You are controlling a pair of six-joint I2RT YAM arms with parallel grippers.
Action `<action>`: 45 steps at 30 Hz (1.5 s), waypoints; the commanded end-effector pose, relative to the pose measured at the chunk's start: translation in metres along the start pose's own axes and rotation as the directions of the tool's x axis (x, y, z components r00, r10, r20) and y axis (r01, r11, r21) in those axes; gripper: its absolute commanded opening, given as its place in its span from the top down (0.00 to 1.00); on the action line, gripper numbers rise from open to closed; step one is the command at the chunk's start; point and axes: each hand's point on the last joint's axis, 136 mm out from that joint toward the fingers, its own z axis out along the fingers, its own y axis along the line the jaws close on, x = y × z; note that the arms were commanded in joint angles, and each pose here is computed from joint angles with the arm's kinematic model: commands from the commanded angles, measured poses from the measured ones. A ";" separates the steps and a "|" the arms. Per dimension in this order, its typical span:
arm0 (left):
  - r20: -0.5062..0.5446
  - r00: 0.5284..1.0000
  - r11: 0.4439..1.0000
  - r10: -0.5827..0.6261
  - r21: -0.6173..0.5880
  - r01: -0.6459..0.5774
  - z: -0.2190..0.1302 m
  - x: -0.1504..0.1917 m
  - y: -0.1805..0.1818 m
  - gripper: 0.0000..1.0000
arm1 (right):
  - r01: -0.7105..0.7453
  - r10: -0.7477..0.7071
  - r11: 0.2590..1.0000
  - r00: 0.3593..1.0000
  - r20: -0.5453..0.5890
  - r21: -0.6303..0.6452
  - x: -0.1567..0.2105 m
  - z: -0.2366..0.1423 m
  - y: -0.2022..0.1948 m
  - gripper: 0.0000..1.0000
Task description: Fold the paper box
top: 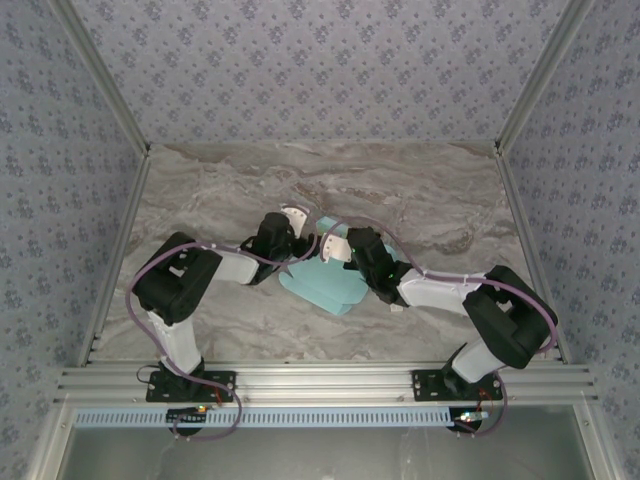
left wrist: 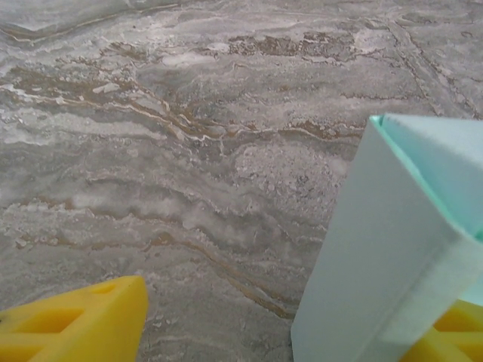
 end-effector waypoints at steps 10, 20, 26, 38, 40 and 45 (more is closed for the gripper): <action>-0.045 0.999 0.999 0.005 -0.043 -0.007 0.007 0.006 0.009 0.31 | -0.023 0.023 0.999 1.000 -0.008 0.042 -0.004 -0.008 -0.017 0.96; -0.046 0.999 0.990 -0.016 -0.138 0.010 0.019 0.004 0.017 0.50 | -0.025 0.025 0.999 1.000 0.007 0.030 -0.011 -0.015 -0.013 0.96; -0.018 0.999 0.975 -0.036 -0.219 0.031 0.019 0.004 0.025 0.63 | -0.059 0.059 0.998 0.998 0.021 0.016 -0.012 -0.019 -0.010 0.96; 0.081 0.985 0.888 -0.153 -0.426 0.173 0.007 -0.006 0.051 0.83 | -0.124 0.124 0.992 0.992 0.029 -0.005 -0.014 -0.024 0.001 0.96; 0.093 0.983 0.877 -0.161 -0.443 0.185 0.005 -0.006 0.053 0.85 | -0.137 0.137 0.991 0.990 0.035 -0.008 -0.015 -0.024 0.001 0.96; 0.127 0.976 0.860 -0.175 -0.464 0.215 0.001 -0.010 0.058 0.89 | -0.148 0.149 0.989 0.988 0.037 -0.015 -0.015 -0.025 0.003 0.95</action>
